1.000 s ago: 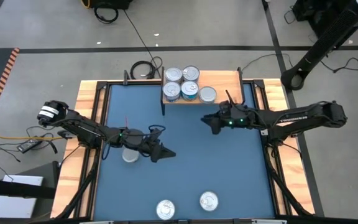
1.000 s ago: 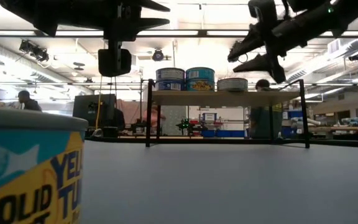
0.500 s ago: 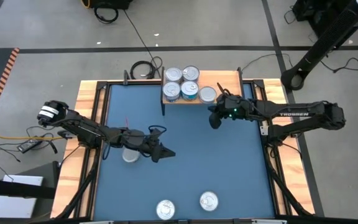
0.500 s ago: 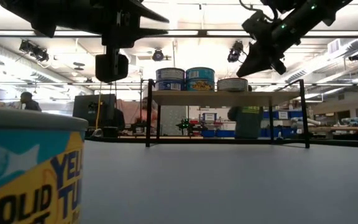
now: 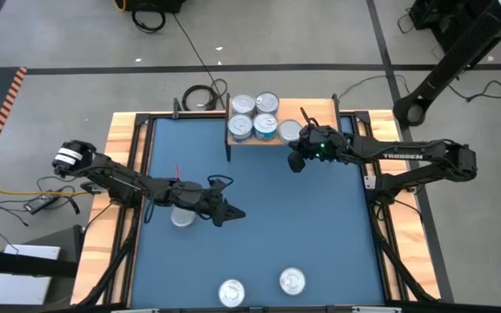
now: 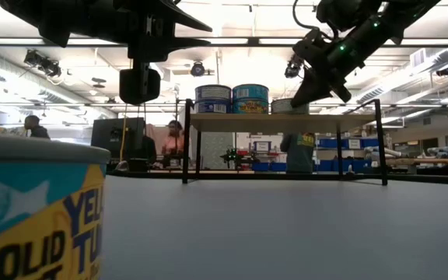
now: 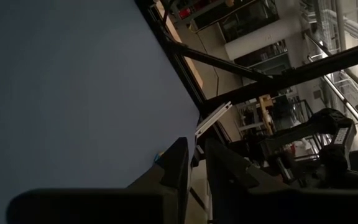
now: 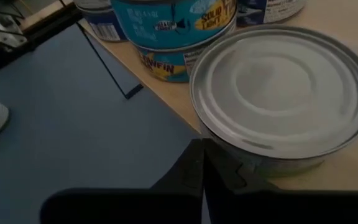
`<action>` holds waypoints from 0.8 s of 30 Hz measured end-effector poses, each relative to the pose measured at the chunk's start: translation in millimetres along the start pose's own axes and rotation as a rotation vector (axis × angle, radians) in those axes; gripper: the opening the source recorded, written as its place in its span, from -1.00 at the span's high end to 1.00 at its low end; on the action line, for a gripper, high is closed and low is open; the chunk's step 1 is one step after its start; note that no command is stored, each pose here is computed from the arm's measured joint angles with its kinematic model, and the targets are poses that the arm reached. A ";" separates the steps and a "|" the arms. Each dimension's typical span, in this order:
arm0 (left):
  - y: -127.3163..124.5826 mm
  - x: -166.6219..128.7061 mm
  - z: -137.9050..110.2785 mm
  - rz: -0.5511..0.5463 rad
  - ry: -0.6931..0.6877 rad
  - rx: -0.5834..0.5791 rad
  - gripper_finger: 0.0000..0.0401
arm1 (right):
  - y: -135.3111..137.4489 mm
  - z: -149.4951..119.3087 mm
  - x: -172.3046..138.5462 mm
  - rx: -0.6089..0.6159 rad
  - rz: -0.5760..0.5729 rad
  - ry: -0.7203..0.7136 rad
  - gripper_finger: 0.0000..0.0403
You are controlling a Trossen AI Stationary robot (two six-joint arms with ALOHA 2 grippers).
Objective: Stack canned seafood by type on shelf
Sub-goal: Put the green tuna on the shelf, then stack the green tuna can on top of the green tuna can on the shelf
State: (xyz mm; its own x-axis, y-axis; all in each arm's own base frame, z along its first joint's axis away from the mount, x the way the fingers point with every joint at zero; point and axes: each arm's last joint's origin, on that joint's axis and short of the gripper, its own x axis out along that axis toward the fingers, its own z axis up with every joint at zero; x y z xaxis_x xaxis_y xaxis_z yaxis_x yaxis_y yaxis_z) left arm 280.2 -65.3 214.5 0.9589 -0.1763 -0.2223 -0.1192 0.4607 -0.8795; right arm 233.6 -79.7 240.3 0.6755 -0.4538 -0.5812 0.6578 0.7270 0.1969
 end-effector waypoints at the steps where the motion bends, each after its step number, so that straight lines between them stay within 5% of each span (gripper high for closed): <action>1: 0.0 0.0 0.0 0.000 0.001 0.000 0.70 | -0.7 0.6 0.1 0.002 -0.004 -0.005 0.96; 12: 0.3 -0.2 -0.3 0.004 0.004 0.000 0.72 | -2.5 4.5 -2.0 0.032 0.050 -0.010 0.94; 16: -17.8 -13.0 0.0 -0.001 0.052 0.015 0.87 | 4.5 2.5 -5.3 0.040 0.132 0.015 0.95; 24: -58.5 -69.3 -11.4 0.474 0.143 -0.017 0.98 | 22.4 -3.2 -19.9 -0.002 0.251 0.031 0.96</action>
State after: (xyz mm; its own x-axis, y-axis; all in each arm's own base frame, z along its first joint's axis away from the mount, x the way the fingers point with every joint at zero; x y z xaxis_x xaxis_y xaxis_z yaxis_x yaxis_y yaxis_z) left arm 217.8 -90.0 276.6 0.7534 -0.0693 -0.6539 -0.5387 0.5053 -0.6742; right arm 233.9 -52.8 253.8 0.8072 -0.2428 -0.5380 0.4699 0.8160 0.3367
